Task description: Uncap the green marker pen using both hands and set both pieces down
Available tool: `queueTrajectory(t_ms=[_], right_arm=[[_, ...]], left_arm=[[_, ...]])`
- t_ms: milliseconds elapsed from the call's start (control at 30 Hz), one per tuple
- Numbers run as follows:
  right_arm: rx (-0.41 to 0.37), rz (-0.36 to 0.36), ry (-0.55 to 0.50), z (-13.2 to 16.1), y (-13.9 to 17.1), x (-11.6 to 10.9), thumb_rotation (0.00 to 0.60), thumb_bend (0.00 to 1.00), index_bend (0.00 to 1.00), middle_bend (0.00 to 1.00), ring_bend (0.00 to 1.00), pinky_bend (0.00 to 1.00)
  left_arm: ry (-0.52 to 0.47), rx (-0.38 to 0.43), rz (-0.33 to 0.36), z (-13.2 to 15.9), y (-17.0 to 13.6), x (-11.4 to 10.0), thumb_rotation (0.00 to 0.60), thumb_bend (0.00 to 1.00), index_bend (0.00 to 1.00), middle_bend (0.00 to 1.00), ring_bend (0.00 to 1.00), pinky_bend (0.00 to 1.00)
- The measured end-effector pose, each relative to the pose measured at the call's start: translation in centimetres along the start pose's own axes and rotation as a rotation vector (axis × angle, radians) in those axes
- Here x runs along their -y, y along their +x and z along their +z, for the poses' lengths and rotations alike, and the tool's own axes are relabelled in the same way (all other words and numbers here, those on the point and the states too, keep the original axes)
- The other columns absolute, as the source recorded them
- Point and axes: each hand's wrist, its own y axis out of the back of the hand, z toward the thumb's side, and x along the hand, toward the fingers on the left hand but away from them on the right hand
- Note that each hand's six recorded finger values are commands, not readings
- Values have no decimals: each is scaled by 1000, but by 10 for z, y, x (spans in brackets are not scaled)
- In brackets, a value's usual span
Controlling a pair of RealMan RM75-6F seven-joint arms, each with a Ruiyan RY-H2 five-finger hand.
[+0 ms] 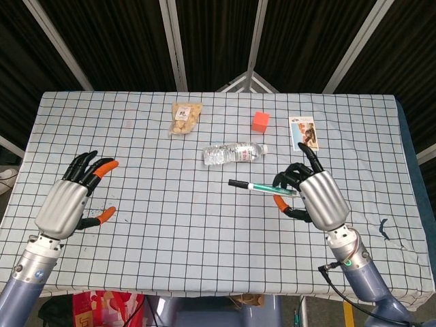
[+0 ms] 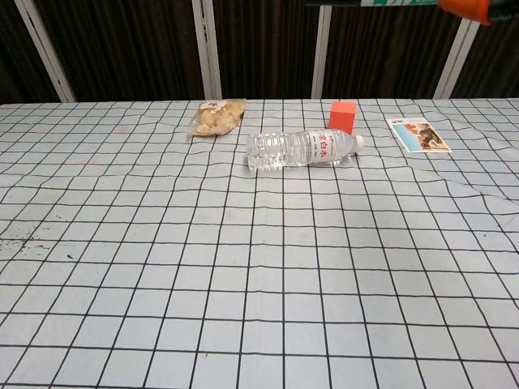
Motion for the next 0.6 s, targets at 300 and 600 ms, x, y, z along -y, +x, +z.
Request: queueTrajectory(t_ms=[300, 600], right_arm=[[-42, 8, -23, 18, -18, 11, 600, 644, 814, 680, 411, 42], [-55, 50, -32, 34, -34, 27, 600, 651, 814, 687, 417, 42]], left_arm=[[-62, 59, -5, 32, 29, 4, 600, 335, 276, 224, 0, 0], [-5, 35, -25, 46, 51, 2, 600, 335, 305, 258, 0, 0]])
